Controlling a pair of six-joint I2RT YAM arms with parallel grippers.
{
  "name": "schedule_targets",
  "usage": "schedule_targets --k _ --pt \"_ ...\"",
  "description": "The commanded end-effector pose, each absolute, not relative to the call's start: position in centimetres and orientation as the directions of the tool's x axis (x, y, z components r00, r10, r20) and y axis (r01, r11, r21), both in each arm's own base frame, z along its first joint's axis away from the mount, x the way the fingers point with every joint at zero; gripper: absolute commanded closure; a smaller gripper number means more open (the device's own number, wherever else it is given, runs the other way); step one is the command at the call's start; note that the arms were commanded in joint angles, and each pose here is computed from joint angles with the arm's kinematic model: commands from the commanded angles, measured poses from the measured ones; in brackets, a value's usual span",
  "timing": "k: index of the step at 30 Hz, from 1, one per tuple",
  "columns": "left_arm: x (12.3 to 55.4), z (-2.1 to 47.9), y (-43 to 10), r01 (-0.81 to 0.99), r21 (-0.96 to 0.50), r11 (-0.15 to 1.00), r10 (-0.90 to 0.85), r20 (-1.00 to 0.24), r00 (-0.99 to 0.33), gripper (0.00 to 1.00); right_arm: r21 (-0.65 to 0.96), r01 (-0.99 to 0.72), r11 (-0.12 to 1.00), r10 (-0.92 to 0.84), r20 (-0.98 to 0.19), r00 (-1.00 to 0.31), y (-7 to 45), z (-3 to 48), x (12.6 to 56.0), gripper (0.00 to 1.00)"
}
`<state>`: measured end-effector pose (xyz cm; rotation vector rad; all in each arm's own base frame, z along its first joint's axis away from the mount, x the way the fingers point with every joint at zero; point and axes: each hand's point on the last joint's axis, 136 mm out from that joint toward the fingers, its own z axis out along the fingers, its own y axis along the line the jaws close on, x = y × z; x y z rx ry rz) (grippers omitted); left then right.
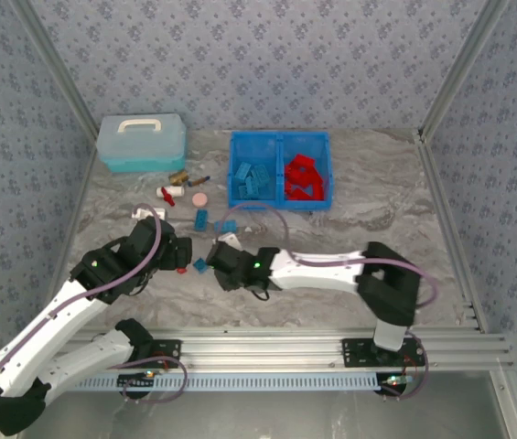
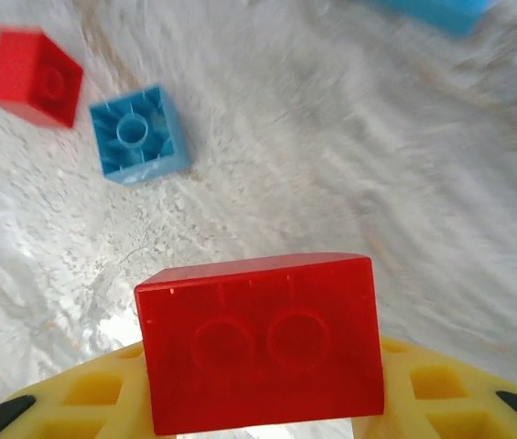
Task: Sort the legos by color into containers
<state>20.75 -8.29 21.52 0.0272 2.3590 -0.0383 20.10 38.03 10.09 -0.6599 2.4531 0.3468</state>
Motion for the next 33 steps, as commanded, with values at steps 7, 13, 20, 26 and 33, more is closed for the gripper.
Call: schedule_targets --k 7,13,20,26,33 --pt "21.4 22.4 -9.7 0.056 -0.095 0.994 -0.031 -0.721 -0.692 0.01 0.045 -0.269 0.962 -0.142 -0.757 -0.638 24.1 20.5 29.5 0.67" --pt "20.9 19.9 -11.5 0.107 -0.119 0.987 0.006 -0.642 -0.767 0.01 0.143 -0.113 0.983 0.022 -0.707 -0.706 17.6 19.0 41.0 0.67" --pt "20.4 16.4 -12.6 0.116 -0.109 0.987 0.041 -0.532 -0.846 0.01 0.128 -0.08 0.989 0.018 -0.626 -0.779 17.7 16.2 48.9 0.52" --pt "20.6 12.8 -14.1 0.151 -0.066 0.986 0.112 -0.405 -0.907 0.01 0.147 -0.056 0.988 0.056 -0.659 -0.75 17.4 19.7 49.5 0.27" --pt "22.3 8.8 -16.0 0.228 -0.004 0.974 0.215 -0.323 -0.922 0.05 0.206 -0.152 0.967 0.049 -0.731 -0.681 17.3 26.8 43.5 0.17"
